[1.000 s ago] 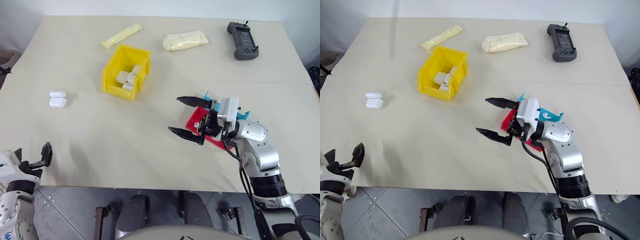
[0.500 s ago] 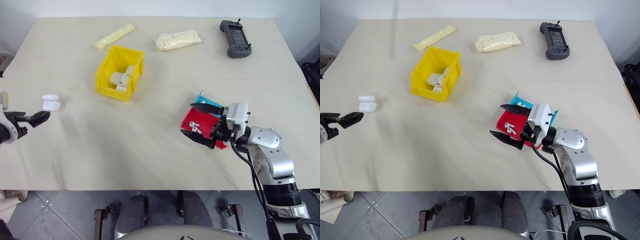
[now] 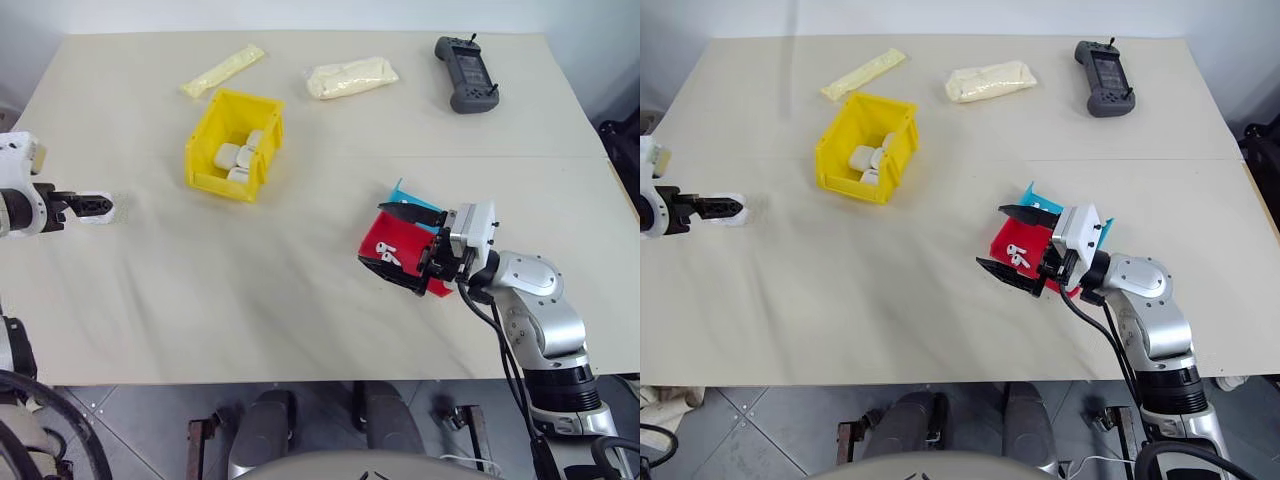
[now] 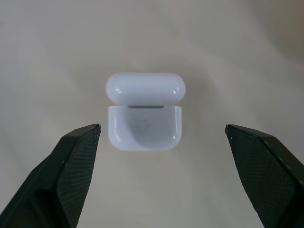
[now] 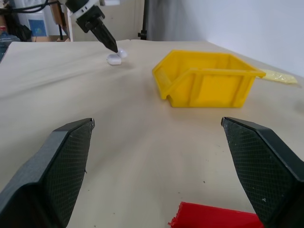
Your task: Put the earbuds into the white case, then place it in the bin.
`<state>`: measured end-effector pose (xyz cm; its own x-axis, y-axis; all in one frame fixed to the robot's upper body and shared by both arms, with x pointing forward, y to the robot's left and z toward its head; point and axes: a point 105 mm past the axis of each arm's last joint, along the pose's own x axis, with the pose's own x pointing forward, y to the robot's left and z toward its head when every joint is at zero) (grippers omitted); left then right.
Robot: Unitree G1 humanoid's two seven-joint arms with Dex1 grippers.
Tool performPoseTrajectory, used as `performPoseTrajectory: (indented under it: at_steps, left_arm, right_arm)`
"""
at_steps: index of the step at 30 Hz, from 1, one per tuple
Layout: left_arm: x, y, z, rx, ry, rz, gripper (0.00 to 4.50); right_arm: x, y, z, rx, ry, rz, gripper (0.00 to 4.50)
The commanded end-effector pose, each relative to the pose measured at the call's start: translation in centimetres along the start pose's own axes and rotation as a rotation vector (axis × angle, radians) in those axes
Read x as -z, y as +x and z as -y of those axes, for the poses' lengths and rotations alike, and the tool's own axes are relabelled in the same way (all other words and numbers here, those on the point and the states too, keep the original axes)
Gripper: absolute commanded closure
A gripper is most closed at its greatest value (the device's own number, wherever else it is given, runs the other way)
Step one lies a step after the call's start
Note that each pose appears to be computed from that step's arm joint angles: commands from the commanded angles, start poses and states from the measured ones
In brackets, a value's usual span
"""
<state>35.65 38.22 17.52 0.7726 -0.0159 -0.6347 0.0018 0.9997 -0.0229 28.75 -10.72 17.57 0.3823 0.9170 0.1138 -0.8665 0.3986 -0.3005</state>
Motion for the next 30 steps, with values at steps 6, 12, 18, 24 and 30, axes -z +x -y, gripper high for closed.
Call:
performPoseTrajectory:
  at_steps: [6, 12, 18, 24, 30]
  left_arm:
    - [-0.7, 0.0, -1.2, -0.057, 0.049, 0.001, 0.03]
    - [-0.3, 1.0, -0.9, -0.058, 0.053, -0.012, 0.03]
    - [0.0, 1.5, -0.7, -0.056, 0.06, -0.017, 0.03]
    - [0.3, 1.8, -1.1, -0.081, 0.061, 0.005, 1.51]
    - [0.7, 2.0, -1.3, -0.081, 0.049, 0.013, 1.75]
  right_arm:
    - [-1.2, 0.2, 0.3, 0.015, -0.043, 0.039, 0.0]
    - [-1.2, 0.2, 0.3, 0.029, -0.049, 0.039, 0.0]
    - [-1.1, 0.0, 0.1, 0.045, -0.05, 0.037, 0.0]
    - [-1.1, -0.2, 0.1, 0.058, -0.049, 0.034, 0.0]
    - [-1.0, -0.2, -0.1, 0.062, -0.043, 0.029, 0.0]
